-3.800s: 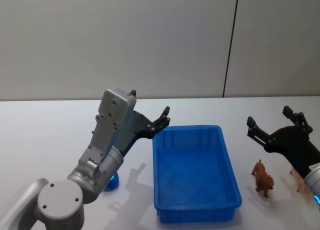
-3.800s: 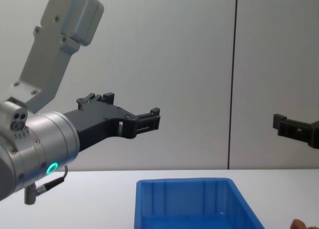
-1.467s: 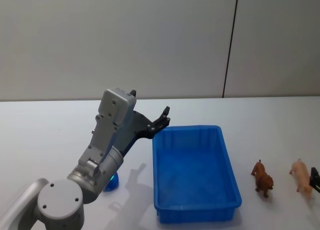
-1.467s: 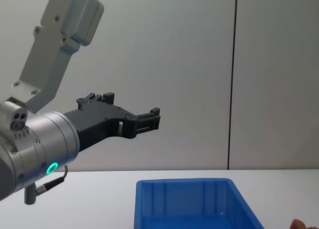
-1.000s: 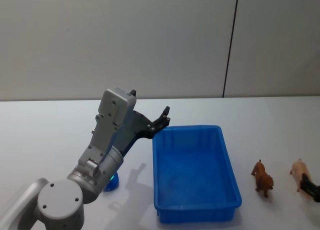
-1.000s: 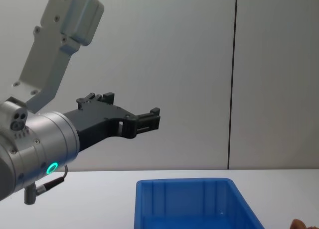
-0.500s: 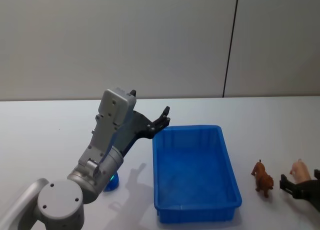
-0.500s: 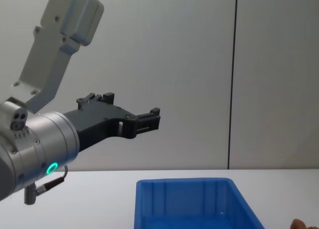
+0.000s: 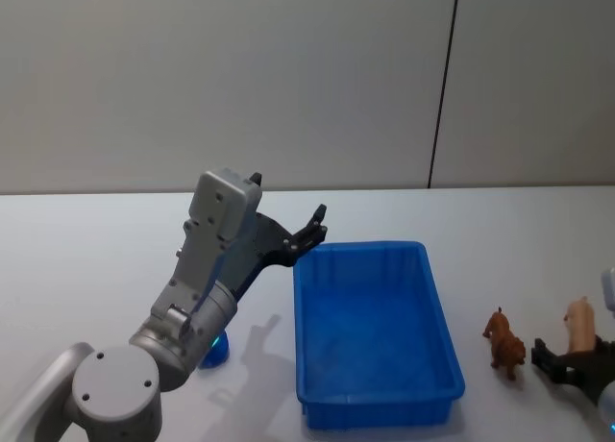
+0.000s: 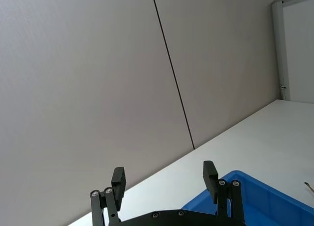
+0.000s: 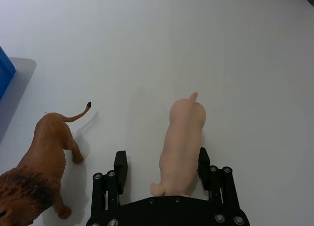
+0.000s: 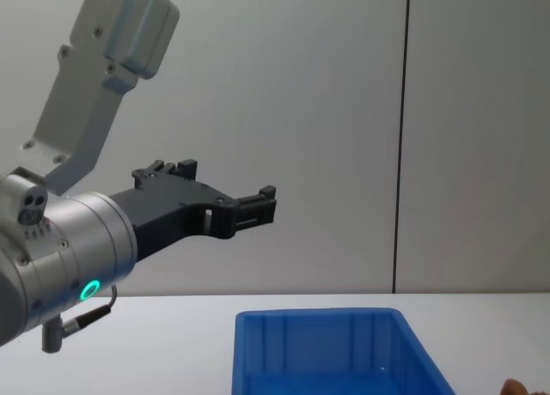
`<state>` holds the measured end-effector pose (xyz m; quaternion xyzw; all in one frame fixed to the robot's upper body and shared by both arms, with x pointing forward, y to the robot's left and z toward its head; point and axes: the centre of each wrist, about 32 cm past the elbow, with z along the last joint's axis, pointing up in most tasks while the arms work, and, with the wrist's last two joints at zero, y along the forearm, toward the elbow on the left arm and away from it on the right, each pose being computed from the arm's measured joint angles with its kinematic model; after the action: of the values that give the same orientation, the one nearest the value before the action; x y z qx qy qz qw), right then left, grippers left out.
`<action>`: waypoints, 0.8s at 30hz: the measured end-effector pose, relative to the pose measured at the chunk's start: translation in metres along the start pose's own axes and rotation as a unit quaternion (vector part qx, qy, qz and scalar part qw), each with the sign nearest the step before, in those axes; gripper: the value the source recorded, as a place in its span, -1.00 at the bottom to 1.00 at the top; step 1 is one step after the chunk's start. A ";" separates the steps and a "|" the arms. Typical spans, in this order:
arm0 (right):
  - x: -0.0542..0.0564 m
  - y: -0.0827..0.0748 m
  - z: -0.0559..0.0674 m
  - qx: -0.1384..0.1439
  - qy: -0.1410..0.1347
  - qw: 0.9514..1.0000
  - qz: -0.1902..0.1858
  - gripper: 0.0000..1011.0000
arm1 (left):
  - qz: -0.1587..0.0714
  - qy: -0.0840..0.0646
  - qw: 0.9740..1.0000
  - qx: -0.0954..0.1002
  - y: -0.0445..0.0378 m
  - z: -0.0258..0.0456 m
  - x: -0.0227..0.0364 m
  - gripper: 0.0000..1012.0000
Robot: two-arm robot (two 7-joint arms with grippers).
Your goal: Pick up the two dolls from the table and place them into the box.
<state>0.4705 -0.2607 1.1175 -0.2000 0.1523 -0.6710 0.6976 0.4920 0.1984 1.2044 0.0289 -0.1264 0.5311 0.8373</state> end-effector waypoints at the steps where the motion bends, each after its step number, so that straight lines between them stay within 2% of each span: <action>1: -0.001 0.001 0.000 -0.001 0.002 1.000 -0.001 0.68 | 0.000 0.000 1.000 0.000 0.0000 0.0000 0.0000 0.98; 2: -0.001 0.001 0.000 -0.002 0.002 1.000 -0.002 0.68 | 0.000 0.000 1.000 0.000 0.0000 0.0000 0.0000 0.98; 4: -0.002 0.002 0.000 -0.004 0.004 1.000 -0.003 0.51 | 0.000 0.000 1.000 0.000 0.0000 0.0000 0.0000 0.98; 7: -0.004 0.004 0.001 -0.006 0.006 1.000 -0.005 0.40 | 0.000 0.000 1.000 0.000 0.0000 0.0000 0.0000 0.98; 24: -0.006 0.006 -0.001 -0.009 0.008 1.000 -0.010 0.17 | 0.000 0.000 1.000 0.000 0.0000 0.0000 0.0000 0.98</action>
<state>0.4752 -0.2548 1.1138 -0.2025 0.1620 -0.6782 0.6876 0.4920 0.1984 1.2044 0.0289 -0.1264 0.5310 0.8374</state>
